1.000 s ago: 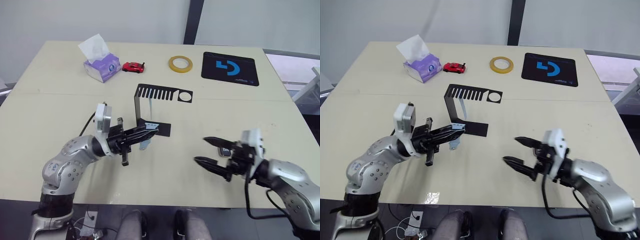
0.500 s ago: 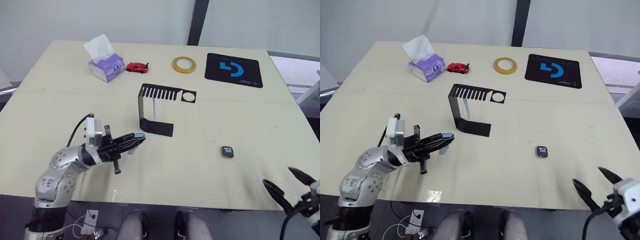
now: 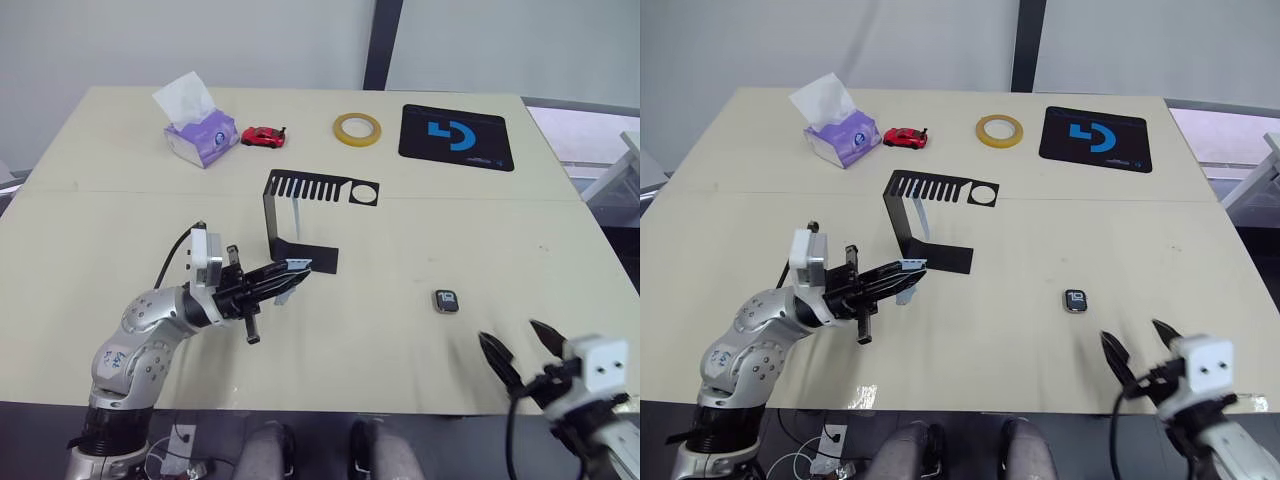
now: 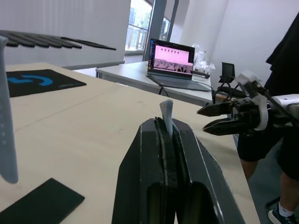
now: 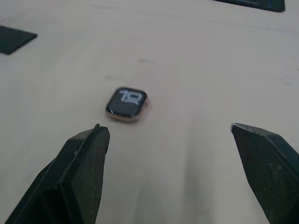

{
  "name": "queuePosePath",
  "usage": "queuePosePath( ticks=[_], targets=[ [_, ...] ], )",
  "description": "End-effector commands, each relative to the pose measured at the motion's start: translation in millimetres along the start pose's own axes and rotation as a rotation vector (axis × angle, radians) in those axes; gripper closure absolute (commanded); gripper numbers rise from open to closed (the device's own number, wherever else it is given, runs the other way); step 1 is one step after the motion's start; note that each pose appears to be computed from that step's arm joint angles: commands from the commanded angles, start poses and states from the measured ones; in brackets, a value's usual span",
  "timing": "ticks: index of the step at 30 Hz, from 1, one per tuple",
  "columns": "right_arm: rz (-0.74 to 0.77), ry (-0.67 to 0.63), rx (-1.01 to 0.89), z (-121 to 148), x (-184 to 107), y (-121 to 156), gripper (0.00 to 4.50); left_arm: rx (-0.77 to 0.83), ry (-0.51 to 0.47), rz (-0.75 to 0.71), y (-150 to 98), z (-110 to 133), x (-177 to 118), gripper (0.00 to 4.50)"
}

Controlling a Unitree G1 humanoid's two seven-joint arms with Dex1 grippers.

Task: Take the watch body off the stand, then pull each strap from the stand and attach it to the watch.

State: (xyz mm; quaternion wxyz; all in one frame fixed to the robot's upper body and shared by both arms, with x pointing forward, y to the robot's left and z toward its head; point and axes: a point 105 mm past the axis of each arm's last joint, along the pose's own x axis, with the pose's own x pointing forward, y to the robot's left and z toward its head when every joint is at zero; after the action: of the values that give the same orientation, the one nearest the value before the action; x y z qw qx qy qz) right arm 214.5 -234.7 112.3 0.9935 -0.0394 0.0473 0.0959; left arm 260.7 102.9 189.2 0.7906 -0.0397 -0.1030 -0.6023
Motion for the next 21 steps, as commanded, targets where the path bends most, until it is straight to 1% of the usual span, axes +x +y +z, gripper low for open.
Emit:
queuePosePath(
  ticks=[1,6,10,13,16,21],
  targets=[
    [-0.056,0.047,-0.01,2.4,18.3,6.3,0.08,0.045,-0.015,-0.062,-10.0,8.0,8.1,4.5],
    [-0.171,0.088,-0.01,2.3,43.1,10.6,0.08,0.052,-0.01,-0.078,-12.4,7.6,10.6,4.5],
    [-0.178,0.094,0.013,6.4,56.8,25.7,0.08,0.054,-0.012,-0.075,-13.0,7.6,10.8,4.5],
    [-0.185,0.115,0.028,4.8,60.9,30.9,0.08,0.053,-0.011,-0.075,-14.3,7.1,10.9,4.5],
    [-0.226,0.148,0.037,-0.7,63.1,28.2,0.08,0.051,-0.011,-0.077,-16.0,6.5,12.3,4.5],
    [-0.246,0.162,0.052,-2.0,63.5,28.7,0.08,0.053,-0.01,-0.076,-16.9,7.1,12.7,4.5]
  ],
)
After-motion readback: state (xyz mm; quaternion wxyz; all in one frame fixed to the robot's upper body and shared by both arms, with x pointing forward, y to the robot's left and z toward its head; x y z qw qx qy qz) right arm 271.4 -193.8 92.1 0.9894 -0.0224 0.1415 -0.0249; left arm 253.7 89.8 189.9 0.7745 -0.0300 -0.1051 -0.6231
